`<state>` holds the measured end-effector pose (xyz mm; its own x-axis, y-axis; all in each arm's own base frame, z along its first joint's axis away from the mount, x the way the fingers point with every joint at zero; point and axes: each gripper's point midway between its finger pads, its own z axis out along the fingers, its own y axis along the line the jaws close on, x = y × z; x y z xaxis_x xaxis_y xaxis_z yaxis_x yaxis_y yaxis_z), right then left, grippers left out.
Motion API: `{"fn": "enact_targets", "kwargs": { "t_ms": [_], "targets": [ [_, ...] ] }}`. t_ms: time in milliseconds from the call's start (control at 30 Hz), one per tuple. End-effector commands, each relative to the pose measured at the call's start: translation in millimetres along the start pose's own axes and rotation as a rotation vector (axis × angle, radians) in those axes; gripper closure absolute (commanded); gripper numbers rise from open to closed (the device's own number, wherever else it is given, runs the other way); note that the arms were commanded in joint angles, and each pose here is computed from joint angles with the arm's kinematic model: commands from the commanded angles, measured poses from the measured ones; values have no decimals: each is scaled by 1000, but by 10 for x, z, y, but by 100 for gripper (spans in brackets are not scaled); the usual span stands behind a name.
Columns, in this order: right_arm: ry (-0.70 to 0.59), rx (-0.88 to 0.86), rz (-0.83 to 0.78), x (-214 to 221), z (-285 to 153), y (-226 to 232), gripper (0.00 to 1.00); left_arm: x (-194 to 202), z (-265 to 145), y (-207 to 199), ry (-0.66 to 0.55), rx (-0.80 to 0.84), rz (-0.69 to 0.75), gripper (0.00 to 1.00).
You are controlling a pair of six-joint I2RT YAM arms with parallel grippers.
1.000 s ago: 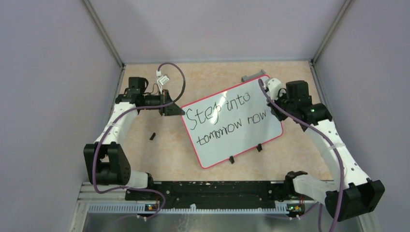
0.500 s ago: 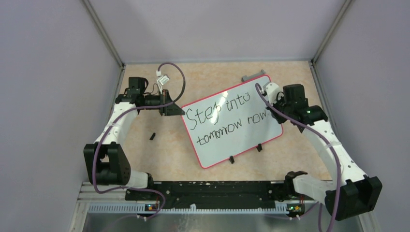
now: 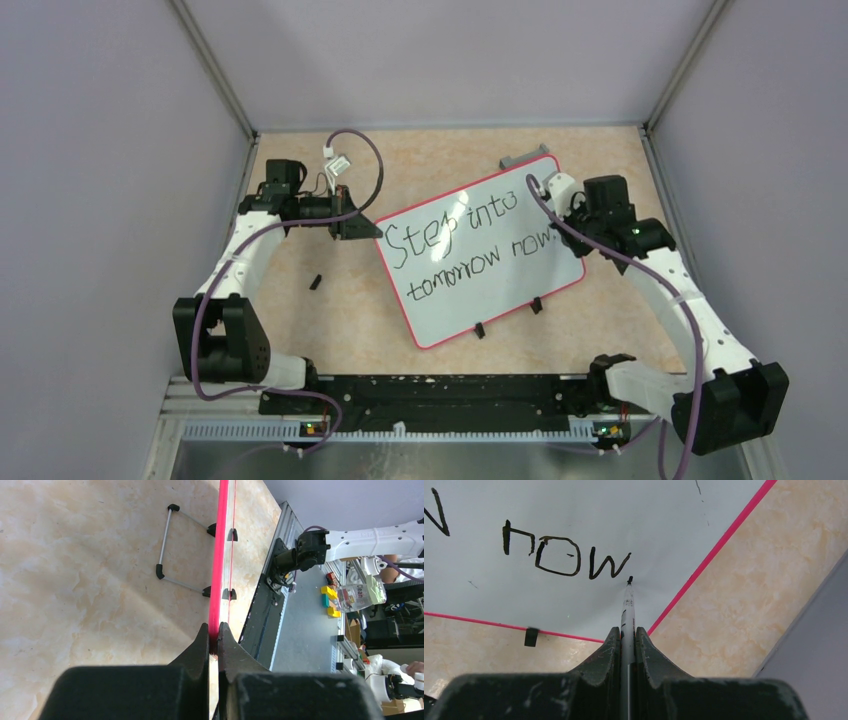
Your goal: Write a sentence on the whiteboard
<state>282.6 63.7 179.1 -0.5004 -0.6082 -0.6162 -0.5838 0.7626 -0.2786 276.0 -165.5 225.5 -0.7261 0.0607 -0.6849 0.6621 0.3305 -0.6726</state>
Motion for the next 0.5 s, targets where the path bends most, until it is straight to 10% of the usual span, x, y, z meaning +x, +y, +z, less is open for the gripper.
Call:
{"fn": "enact_targets", "kwargs": {
  "t_ms": [0,467],
  "targets": [
    [-93,-23,4,-300,-221,-27,100,17,22,75,14,-41,61,100],
    [-337,-248,35,-1167,-923,192,100,-532,-196,-393,-77,-45,181,23]
  ]
}}
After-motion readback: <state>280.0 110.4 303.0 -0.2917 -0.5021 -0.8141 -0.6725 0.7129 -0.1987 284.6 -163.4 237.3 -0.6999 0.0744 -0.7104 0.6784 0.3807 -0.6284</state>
